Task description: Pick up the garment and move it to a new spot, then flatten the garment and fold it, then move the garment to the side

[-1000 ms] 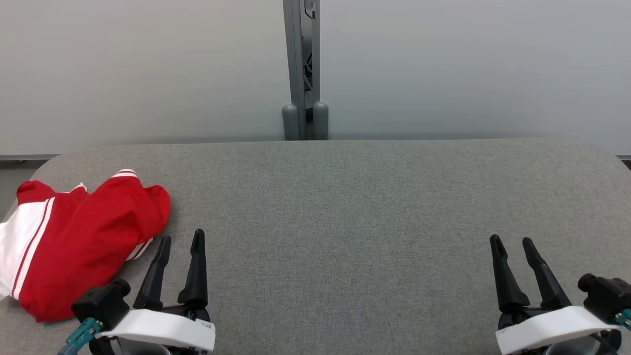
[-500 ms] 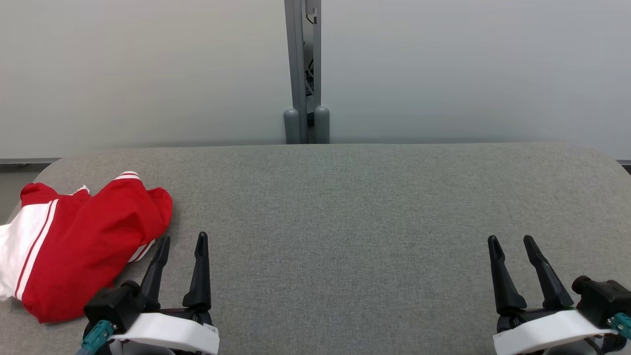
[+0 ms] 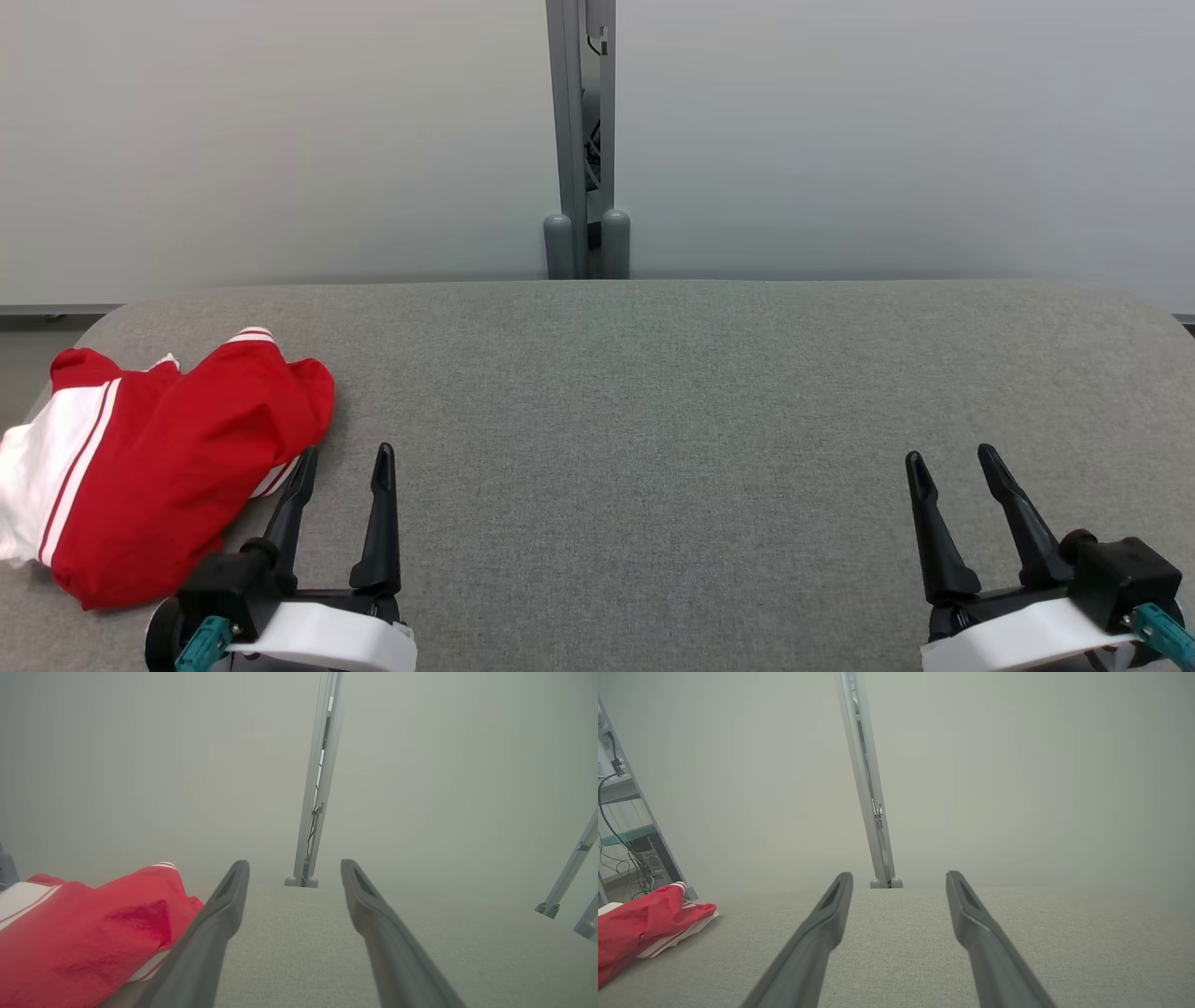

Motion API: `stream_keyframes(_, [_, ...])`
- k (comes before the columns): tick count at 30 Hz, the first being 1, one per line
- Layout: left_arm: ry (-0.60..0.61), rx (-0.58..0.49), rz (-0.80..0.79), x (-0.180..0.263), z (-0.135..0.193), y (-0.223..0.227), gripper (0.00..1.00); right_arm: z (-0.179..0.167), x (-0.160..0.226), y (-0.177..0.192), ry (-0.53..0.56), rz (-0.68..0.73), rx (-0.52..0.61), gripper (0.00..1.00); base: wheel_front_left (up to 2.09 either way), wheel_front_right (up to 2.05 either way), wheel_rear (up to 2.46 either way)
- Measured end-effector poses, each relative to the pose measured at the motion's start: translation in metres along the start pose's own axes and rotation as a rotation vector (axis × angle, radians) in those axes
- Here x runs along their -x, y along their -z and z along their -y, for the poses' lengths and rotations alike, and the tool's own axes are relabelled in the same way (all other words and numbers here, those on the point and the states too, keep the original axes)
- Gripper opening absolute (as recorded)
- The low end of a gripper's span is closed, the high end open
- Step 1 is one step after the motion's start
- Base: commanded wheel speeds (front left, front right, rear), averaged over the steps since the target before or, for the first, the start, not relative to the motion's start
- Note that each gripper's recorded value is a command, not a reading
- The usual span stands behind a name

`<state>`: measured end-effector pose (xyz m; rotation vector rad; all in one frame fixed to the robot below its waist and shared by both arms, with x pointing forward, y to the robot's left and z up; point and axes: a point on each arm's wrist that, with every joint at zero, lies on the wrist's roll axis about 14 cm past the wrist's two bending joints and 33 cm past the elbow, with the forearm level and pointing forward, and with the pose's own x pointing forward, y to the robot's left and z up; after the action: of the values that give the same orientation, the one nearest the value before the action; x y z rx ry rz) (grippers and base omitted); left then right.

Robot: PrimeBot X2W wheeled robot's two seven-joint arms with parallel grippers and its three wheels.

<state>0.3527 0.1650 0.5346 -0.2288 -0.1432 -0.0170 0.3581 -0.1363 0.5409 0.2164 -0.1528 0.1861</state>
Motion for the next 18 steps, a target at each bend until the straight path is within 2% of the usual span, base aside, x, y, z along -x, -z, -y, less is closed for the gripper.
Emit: stream_keyframes(18, [-0.005, -0.107, 0.018, 0.0094, -0.0039, -0.001, 1.0, -0.0074, 0.0057, -0.004, -0.033, 0.026, 0.098, 1.0, 0.0, 0.0, 0.0])
